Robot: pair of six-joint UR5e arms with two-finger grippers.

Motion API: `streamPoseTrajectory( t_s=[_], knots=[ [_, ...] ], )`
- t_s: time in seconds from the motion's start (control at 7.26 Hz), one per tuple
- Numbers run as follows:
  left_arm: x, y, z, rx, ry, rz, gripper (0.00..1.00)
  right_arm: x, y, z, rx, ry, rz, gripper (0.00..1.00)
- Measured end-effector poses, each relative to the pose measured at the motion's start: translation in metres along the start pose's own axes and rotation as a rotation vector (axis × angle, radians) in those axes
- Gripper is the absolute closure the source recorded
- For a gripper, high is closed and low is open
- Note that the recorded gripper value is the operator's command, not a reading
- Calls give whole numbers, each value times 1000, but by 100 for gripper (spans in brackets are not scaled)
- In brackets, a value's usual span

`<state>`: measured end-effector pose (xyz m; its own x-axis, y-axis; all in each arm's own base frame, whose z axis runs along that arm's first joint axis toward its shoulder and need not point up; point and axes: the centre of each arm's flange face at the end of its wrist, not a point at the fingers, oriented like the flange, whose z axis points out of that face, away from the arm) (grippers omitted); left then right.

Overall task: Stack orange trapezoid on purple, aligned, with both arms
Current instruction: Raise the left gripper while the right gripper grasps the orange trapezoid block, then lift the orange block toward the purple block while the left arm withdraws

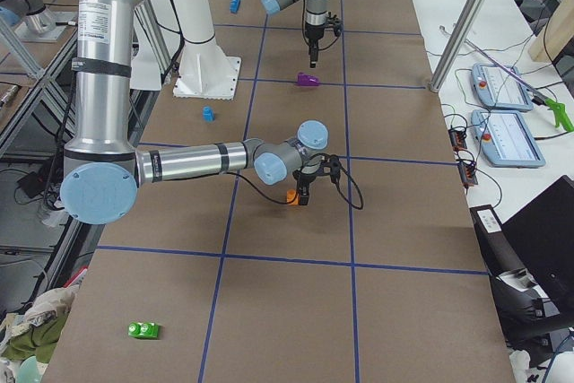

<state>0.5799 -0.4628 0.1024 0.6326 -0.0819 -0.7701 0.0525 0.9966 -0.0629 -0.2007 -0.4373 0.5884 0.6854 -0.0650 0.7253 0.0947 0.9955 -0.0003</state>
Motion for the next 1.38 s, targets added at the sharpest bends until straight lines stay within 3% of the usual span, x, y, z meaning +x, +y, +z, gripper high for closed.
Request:
streamPoseTrajectory(
  t_s=[0.41,0.55,0.69,0.83,1.38],
  knots=[
    [1,2,1,-1,0,-9,0,-3,6,21,-37,16,-16,18],
    [1,3,2,-2,0,-13,0,-2,7,25,-45,21,-16,45],
    [1,3,2,-3,-1,-16,0,1,8,29,-52,26,-14,87],
    [1,3,2,-3,-1,-19,0,4,9,31,-57,30,-11,100],
    [1,2,2,-2,0,-20,0,-3,12,19,-46,13,-15,100]
  ],
)
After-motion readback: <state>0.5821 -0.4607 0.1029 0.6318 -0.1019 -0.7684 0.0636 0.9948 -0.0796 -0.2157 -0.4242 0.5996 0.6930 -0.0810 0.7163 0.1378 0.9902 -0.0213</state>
